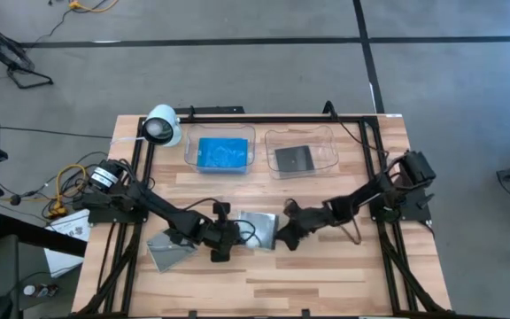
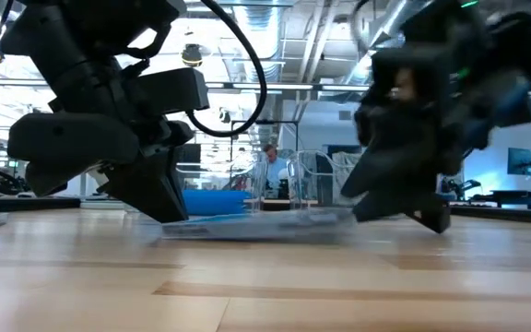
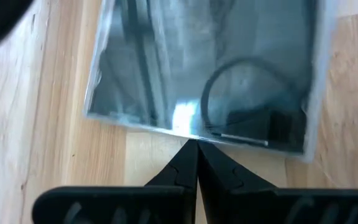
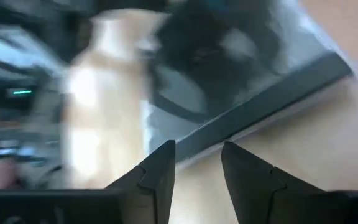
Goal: Pick & place jewel cases by type
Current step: Put the right black cd case into the right transparent bin
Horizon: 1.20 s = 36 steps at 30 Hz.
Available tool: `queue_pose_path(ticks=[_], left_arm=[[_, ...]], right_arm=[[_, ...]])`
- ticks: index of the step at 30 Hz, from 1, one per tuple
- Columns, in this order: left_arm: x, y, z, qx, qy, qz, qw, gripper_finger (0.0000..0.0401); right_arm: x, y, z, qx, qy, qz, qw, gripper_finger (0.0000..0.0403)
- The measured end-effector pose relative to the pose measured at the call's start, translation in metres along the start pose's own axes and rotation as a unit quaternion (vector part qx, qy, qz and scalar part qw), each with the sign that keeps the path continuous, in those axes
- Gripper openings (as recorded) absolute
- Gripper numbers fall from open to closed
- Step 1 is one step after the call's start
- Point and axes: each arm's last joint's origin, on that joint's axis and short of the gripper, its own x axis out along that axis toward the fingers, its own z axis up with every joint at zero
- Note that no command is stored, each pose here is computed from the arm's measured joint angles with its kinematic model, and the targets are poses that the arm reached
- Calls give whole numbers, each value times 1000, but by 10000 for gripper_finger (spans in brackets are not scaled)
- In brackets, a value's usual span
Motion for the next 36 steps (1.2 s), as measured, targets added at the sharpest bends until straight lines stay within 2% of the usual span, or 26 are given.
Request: queue_pose_path(ticks=[2, 5, 12, 25, 36], left_arm=[[1, 0, -2, -10, -3, -1, 1000, 0], [1, 0, -2, -16, -8, -3, 1000, 0], [2, -1, 0, -10, -23, -11, 1000, 0], [2, -2, 0, -8, -25, -16, 1000, 0], [1, -2, 0, -7, -24, -26, 999, 0]], right_arm=[[-5, 0, -6, 2, -23, 32, 999, 124], [-10, -3, -9, 10, -52, 49, 997, 124], [-10, -5, -8, 25, -60, 38, 997, 124], [-9, -2, -6, 14, -64, 46, 997, 124], [-11, 7, -1, -2, -88, 89, 992, 124]])
